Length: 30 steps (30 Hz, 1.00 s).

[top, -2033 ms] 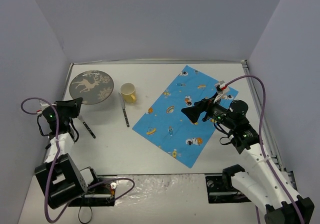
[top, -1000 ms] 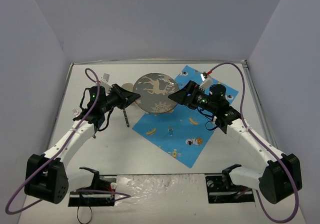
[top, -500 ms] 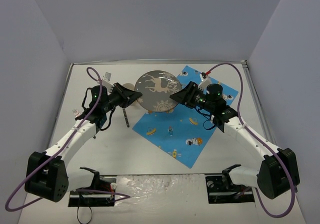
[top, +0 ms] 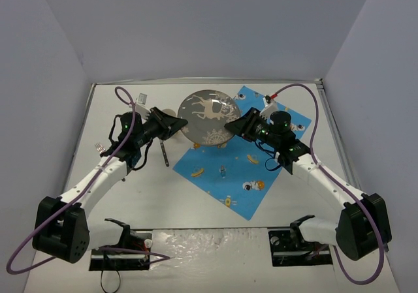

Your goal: Set the dinner table for one person

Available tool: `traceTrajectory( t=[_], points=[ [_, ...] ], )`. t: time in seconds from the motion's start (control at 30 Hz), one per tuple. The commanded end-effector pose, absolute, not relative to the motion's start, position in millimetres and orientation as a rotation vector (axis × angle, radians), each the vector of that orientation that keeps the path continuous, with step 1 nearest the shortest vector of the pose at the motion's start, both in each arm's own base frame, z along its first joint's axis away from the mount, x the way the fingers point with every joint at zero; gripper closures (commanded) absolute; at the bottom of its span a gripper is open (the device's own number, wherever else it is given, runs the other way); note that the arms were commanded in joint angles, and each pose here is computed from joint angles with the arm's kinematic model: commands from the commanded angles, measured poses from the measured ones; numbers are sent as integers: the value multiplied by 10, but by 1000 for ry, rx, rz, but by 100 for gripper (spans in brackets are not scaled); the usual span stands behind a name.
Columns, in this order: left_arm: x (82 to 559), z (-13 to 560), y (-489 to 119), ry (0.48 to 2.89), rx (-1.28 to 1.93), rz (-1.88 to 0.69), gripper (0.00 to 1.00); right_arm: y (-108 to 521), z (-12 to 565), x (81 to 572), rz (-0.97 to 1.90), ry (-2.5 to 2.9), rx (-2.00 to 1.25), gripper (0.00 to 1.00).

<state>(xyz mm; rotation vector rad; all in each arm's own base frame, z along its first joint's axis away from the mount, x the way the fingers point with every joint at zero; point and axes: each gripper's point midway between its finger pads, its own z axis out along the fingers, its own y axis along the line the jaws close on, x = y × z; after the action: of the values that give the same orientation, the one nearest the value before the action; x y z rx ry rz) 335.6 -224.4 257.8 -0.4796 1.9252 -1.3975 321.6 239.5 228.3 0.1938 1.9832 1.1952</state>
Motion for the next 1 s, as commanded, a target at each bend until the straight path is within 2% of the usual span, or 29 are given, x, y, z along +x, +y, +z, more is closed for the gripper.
traceTrajectory(
  t=[0.0, 0.13, 0.3, 0.33, 0.4, 0.5, 0.63, 0.83, 0.9, 0.97],
  points=[
    [3228, 3459, -2432, 1675, -253, -1565, 100, 2458, 2707, 3267, 1259, 1813, 136, 70],
    [3218, 3426, -2459, 1685, -252, -1566, 100, 2446, 2717, 3271, 1257, 1805, 139, 76],
    [3220, 3299, -2443, 1731, -247, -1519, 100, 2323, 2723, 3276, 1221, 1789, 170, 100],
    [3222, 3275, -2438, 1740, -248, -1509, 100, 2295, 2734, 3265, 1219, 1784, 175, 100],
    [3216, 3157, -2435, 1785, -232, -1467, 87, 2213, 2704, 3267, 1213, 1788, 194, 100],
    [3218, 3005, -2406, 1844, -213, -1403, 57, 2079, 2662, 3244, 1219, 1788, 225, 100],
    [3209, 2918, -2355, 1902, -180, -1328, 30, 1893, 2575, 3199, 1224, 1790, 269, 100],
    [3187, 2874, -2064, 1994, -136, -1082, 7, 1566, 2389, 3200, 1216, 1803, 364, 100],
    [3218, 2992, -1898, 1984, -130, -977, 3, 1477, 2340, 3215, 1214, 1805, 392, 100],
    [3191, 2939, -1658, 2038, -94, -802, 3, 1394, 2264, 3237, 1210, 1805, 429, 100]
  ],
)
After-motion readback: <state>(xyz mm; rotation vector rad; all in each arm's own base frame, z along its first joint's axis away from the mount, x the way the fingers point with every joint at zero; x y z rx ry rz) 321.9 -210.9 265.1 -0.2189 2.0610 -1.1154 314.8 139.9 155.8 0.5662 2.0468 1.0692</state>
